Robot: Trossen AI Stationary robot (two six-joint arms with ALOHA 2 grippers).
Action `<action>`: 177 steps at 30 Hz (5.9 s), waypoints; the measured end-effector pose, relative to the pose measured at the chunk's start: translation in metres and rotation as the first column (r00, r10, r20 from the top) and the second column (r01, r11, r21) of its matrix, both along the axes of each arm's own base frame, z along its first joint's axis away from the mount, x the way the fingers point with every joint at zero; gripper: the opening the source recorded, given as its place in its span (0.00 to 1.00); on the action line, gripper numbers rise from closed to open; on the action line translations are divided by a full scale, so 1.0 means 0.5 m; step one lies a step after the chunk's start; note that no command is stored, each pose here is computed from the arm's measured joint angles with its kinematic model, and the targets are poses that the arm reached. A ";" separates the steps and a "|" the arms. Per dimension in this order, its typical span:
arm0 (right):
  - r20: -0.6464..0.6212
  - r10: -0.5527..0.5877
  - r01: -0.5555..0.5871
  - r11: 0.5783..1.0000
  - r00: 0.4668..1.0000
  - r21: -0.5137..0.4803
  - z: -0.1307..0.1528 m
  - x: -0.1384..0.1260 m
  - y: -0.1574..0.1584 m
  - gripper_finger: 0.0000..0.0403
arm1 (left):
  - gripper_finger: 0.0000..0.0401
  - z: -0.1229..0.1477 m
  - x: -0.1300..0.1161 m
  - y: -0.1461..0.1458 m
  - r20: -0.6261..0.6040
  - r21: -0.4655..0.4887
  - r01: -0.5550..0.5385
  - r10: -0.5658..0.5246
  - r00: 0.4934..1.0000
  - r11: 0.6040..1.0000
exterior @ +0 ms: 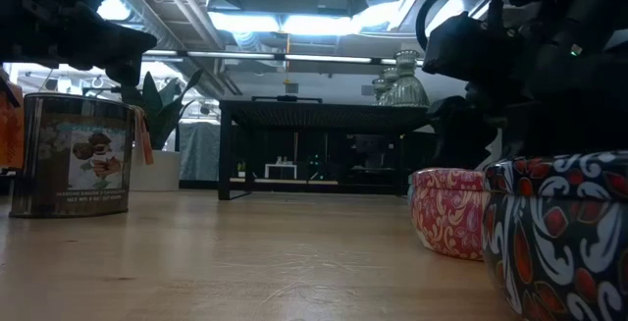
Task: Pick & Place candle stick holders
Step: Put the blue scented candle on the shelf
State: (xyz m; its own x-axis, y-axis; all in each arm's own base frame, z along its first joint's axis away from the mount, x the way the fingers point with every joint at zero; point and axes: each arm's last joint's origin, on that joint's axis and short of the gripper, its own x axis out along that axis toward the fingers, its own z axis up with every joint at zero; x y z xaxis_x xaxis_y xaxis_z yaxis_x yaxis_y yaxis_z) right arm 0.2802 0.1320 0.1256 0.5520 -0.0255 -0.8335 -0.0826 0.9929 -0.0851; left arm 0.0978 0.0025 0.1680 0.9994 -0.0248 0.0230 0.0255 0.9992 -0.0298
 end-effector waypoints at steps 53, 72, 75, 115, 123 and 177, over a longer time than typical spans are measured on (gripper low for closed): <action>-0.018 -0.060 0.062 0.988 0.998 0.141 0.010 0.046 -0.041 0.01 | 0.00 -0.001 0.001 0.000 -0.004 0.000 0.000 0.000 1.000 1.000; 0.222 0.102 -0.149 0.967 0.970 0.205 0.174 -0.002 -0.032 0.01 | 0.00 -0.001 0.001 0.000 -0.004 0.000 0.000 0.000 1.000 1.000; 0.231 0.078 -0.138 0.957 0.970 0.256 0.211 -0.033 -0.031 0.01 | 0.00 -0.001 0.001 0.000 -0.004 0.000 0.000 0.000 1.000 1.000; 0.667 0.215 -0.426 0.889 0.713 0.169 0.075 -0.202 -0.144 0.01 | 0.00 0.000 0.001 -0.001 -0.009 -0.473 0.023 -0.031 0.999 0.881; 0.732 0.186 -0.363 0.928 0.655 0.089 0.066 -0.247 -0.199 0.01 | 0.00 0.000 0.001 -0.001 -0.009 -0.517 0.023 -0.032 0.999 0.855; 0.777 0.022 -0.100 0.994 0.629 0.054 0.067 -0.343 -0.230 0.01 | 0.45 0.156 0.147 -0.039 -0.275 0.041 0.143 -0.126 0.953 0.989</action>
